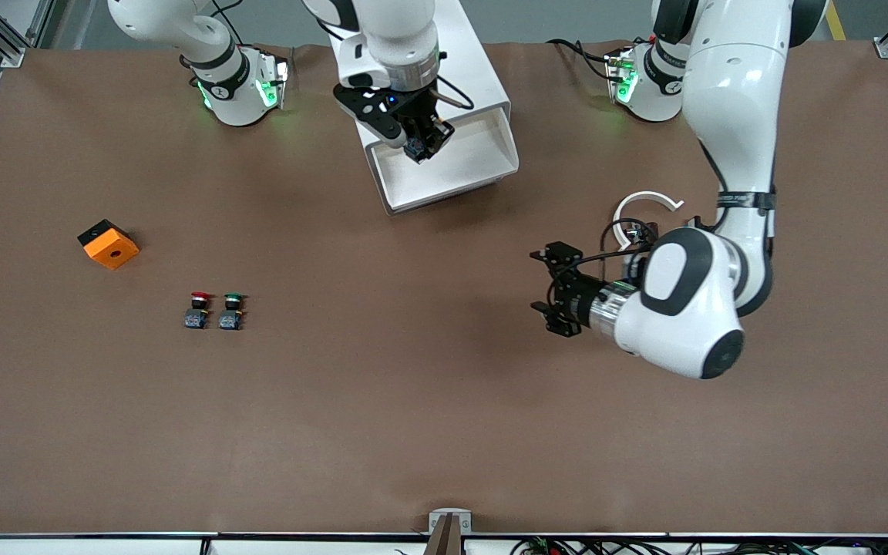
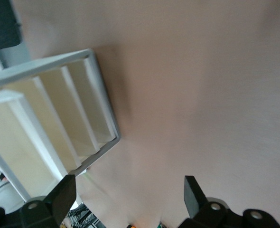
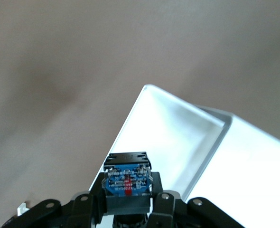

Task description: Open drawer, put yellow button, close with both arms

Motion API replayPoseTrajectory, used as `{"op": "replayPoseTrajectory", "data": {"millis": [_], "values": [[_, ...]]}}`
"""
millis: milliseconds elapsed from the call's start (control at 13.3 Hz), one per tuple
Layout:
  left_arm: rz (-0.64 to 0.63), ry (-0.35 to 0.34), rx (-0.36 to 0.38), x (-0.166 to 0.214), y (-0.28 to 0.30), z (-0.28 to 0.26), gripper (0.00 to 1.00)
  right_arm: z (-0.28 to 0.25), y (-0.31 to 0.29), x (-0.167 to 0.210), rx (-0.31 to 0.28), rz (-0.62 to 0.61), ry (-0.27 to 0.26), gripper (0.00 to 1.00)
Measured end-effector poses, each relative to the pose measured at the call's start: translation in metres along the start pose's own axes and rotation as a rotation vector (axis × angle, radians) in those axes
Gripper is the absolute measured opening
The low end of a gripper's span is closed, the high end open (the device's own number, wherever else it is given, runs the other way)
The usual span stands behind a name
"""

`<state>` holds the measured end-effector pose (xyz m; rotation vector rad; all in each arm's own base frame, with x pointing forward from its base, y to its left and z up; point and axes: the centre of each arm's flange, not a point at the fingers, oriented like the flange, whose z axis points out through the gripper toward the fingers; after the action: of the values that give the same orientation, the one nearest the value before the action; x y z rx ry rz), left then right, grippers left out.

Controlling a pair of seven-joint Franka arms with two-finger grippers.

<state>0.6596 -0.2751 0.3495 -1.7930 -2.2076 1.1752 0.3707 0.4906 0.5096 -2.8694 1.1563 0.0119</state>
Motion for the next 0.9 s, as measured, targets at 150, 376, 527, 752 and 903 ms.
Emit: {"op": "replayPoseTrajectory", "data": {"millis": [150, 376, 527, 752, 903], "values": [[0.089, 0.0, -0.042, 0.01, 0.001, -0.021, 1.0, 0.021, -0.005, -0.014, -0.003, 0.013, 0.011, 0.41], [0.259, 0.009, -0.107, 0.021, 0.001, -0.048, 1.0, 0.051, -0.012, -0.026, -0.028, 0.022, 0.017, 0.41], [0.338, 0.028, -0.145, 0.028, 0.003, -0.06, 1.0, 0.062, -0.013, -0.029, -0.043, 0.025, 0.02, 0.41], [0.469, 0.149, -0.169, 0.023, 0.003, -0.052, 1.0, 0.072, -0.013, -0.038, -0.058, 0.018, 0.023, 0.41], [0.596, 0.289, -0.174, -0.001, -0.006, -0.029, 1.0, 0.077, -0.012, -0.045, -0.066, 0.008, 0.025, 0.41]]}}
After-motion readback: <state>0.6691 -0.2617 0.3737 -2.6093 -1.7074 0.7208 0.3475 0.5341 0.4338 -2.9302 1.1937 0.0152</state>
